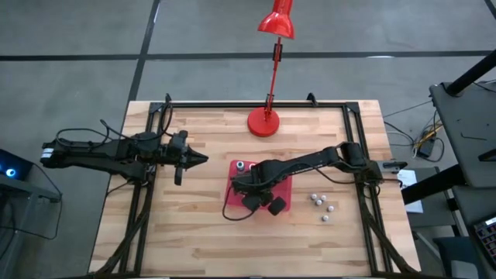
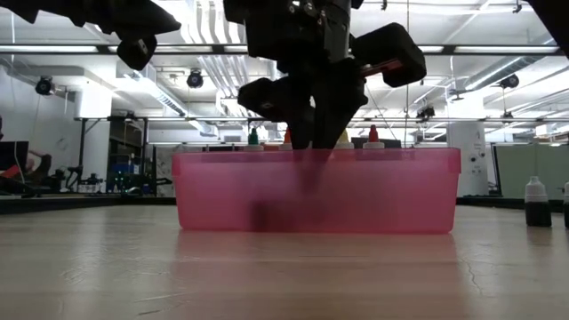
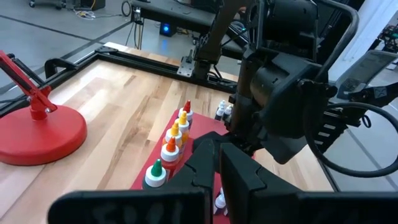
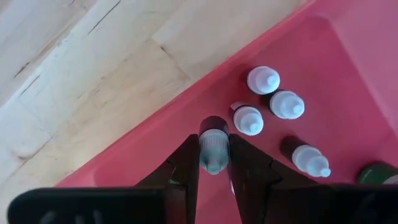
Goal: Pick & Place food coloring
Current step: Put the small black food coloring bottle into the red bin
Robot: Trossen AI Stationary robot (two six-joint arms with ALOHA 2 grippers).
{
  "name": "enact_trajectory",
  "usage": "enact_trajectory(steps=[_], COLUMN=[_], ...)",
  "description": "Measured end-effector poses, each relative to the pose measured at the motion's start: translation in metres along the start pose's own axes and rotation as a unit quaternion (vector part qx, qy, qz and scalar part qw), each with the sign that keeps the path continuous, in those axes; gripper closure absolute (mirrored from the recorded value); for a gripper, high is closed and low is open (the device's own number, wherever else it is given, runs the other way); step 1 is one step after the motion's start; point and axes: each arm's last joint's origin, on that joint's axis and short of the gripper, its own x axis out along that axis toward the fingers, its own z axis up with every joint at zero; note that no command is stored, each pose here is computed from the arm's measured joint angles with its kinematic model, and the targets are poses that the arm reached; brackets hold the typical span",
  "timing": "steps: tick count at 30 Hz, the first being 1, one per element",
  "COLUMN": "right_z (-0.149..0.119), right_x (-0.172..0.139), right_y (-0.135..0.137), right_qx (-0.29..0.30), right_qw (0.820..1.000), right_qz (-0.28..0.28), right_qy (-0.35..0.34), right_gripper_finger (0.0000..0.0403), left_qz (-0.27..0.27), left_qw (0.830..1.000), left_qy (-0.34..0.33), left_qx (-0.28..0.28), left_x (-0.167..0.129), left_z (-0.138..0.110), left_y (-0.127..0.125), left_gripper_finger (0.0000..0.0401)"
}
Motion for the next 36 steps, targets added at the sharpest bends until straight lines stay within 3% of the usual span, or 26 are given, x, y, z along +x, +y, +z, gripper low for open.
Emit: enact_trajectory(steps=[12,36], right_z=[-0.002,-0.001], right_x=[0.022,0.022], right_y=[-0.003,-0.003], right_qx=[0.003,0.005], right_qw=[1.0,1.0], right_qz=[0.014,0.013], right_qy=[0.022,0.021], right_gripper_finger=[0.0337,0.0308], left_qz=[0.0,0.0], left_qw=[1.0,1.0], left_qy=[0.0,0.0], left_qx=[0.0,0.0], left_x=[0.0,0.0], left_z=[0.0,0.0], left_y=[0.0,0.0], left_gripper_finger=[0.0401,0.0401])
